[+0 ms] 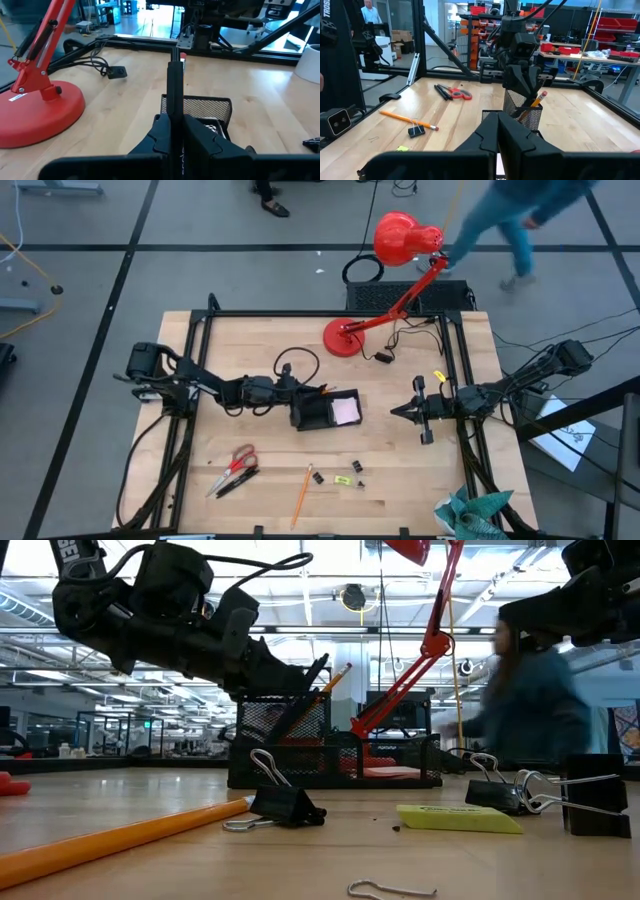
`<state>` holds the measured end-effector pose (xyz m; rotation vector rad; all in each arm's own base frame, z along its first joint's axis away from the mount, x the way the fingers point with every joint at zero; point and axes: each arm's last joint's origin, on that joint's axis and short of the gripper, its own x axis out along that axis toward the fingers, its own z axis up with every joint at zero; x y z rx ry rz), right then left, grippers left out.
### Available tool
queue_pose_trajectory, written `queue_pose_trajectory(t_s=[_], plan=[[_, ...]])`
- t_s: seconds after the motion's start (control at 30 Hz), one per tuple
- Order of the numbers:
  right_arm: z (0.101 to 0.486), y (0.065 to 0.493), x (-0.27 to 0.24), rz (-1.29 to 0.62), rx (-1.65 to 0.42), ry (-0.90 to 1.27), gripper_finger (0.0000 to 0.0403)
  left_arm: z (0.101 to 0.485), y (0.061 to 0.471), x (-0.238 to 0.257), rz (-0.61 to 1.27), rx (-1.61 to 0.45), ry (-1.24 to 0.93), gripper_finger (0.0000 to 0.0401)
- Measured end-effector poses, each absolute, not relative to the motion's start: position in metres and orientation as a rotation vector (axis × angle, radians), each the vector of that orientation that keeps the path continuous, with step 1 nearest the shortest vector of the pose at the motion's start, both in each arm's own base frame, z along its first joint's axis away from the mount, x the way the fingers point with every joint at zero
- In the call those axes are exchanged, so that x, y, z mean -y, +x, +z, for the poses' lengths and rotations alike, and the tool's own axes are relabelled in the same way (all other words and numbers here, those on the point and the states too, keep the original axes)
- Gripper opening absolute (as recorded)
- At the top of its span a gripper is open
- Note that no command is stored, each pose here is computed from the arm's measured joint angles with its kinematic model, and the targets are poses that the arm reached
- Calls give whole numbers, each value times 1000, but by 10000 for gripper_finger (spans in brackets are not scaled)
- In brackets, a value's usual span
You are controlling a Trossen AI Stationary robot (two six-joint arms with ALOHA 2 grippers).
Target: Pick and place office supplies into organizer
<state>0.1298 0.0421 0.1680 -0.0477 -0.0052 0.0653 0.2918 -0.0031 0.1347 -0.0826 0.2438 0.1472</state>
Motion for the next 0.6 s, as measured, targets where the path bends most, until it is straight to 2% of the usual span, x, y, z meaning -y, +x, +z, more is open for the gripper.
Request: queue_pose_trajectory(t_s=[0.23,0.6], plan=[[168,130,-42,66,4,-46,4,134,292,3,145,-248,-84,39],[167,130,-42,67,-1,-47,4,134,291,4,127,-252,-102,116]])
